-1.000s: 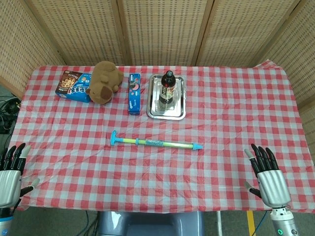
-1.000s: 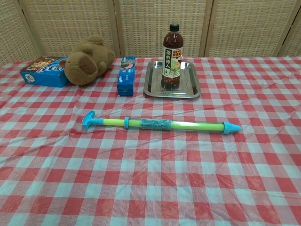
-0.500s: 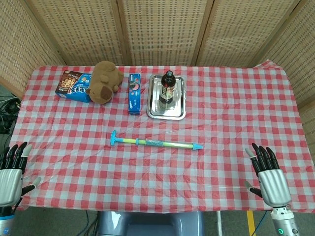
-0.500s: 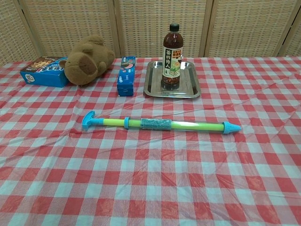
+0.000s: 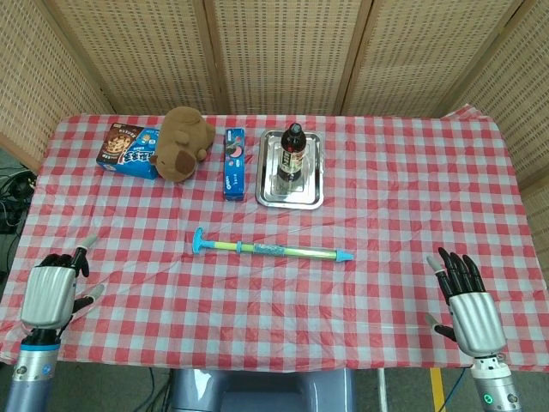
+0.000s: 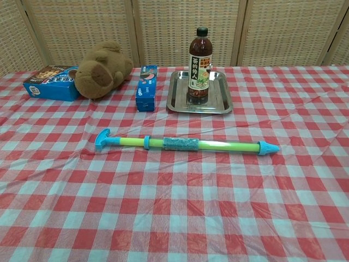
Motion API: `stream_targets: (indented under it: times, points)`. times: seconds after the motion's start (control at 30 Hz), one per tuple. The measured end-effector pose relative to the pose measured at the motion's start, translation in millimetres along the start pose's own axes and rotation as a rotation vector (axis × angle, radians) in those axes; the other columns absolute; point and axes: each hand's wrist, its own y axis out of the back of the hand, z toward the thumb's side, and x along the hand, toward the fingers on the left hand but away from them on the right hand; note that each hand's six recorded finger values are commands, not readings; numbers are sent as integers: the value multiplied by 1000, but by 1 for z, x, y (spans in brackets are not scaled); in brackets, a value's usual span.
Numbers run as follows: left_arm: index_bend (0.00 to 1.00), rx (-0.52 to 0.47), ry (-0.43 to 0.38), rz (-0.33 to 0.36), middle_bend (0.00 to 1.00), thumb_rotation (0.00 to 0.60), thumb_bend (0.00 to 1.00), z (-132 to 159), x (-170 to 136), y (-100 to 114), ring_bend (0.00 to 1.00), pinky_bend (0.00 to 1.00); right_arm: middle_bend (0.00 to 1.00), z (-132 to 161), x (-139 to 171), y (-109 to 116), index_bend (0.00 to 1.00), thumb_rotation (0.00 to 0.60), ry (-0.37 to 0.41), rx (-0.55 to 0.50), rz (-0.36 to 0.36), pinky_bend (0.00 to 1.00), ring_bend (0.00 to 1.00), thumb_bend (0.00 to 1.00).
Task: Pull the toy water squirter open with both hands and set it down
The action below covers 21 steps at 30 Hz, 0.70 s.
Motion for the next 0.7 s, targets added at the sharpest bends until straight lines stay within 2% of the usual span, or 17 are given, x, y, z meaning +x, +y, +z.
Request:
stream_targets:
  times: [0.1, 0.23, 0.7]
  points:
    - [365, 3, -14, -33, 841, 600, 65, 13, 20, -5, 759, 643, 0, -2, -3, -1, 0, 600, -11, 1, 5, 0, 0, 128]
    - [425, 15, -28, -64, 877, 600, 200, 33, 47, -8, 792, 671, 0, -7, -6, -3, 0, 600, -26, 2, 11, 0, 0, 127]
    - [404, 50, -67, -214, 881, 600, 212, 99, 117, -35, 797, 673, 0, -22, -12, -4, 0, 600, -75, -18, 25, 0, 0, 127]
